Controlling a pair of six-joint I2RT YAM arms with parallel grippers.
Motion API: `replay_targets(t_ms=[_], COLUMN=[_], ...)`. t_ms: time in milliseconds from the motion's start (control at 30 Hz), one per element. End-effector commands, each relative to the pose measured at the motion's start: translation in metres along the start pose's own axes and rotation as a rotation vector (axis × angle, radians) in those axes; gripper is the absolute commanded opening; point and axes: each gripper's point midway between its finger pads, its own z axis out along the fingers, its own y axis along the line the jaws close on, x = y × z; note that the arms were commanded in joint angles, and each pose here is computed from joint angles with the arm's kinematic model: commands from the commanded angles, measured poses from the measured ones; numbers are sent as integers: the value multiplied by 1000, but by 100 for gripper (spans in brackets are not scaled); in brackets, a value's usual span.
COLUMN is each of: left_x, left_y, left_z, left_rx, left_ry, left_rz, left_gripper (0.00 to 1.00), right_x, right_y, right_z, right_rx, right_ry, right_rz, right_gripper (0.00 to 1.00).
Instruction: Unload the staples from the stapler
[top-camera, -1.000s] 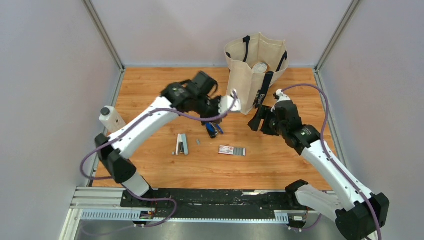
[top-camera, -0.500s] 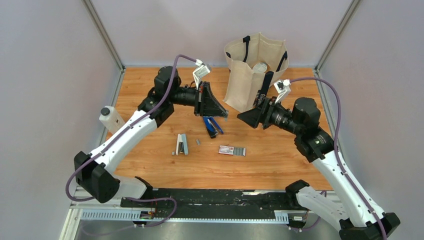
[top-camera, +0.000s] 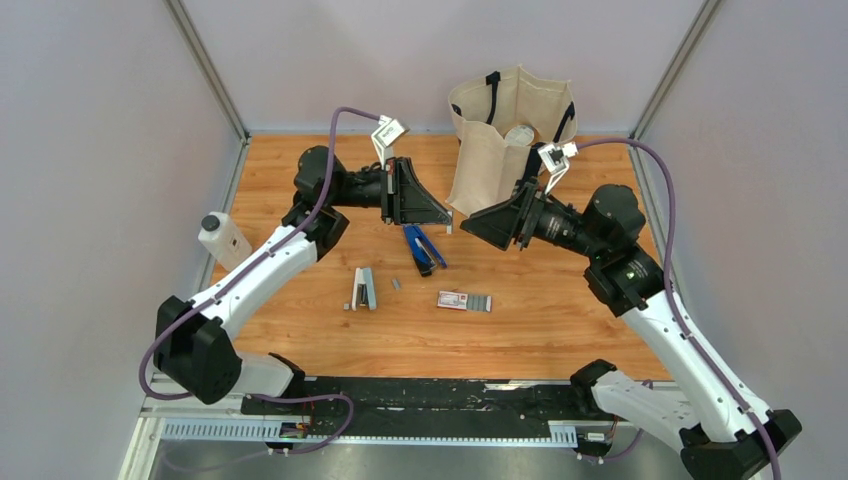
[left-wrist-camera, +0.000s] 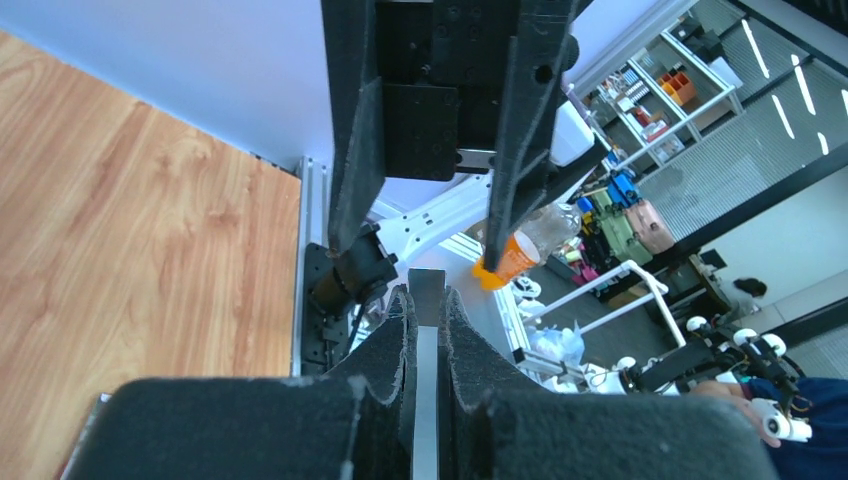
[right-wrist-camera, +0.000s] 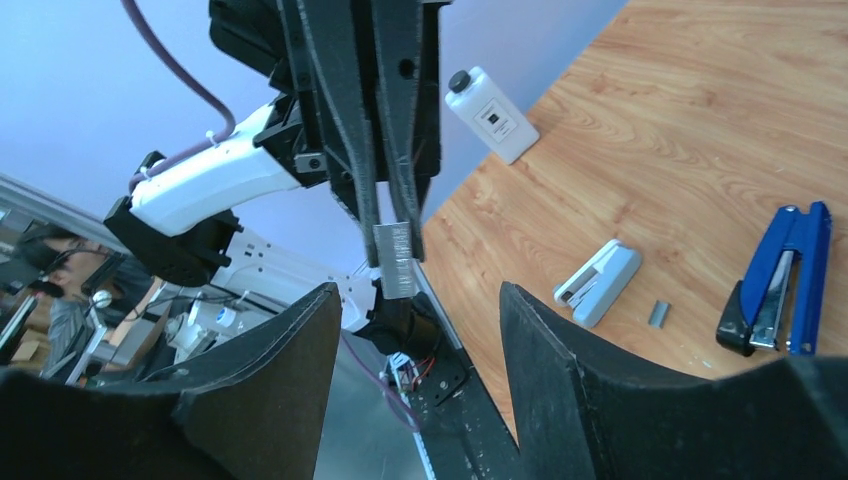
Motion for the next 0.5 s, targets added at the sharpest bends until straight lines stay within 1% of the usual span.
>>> replay_targets(t_ms=[0,100,333,467], left_x=[0,1,0,-1], left_y=[-15,-15,-16,-18], left_z=[-3,-4,-3,-3], left_rx=[36,35,38,46], left_ry=[-9,-11,-11,-13], left_rz=[34,39,41,44], left_gripper=[6,6,5,4], right_x=[-10,-4,4,9], right_y=[33,31,28,23], right_z=[4,8,12,17], right_rx=[-83,-71,-67,-58], right_ry=[-4,23,38,46], right_rz=[-59,-64,-55,-50], right_gripper=[62,58,52,51])
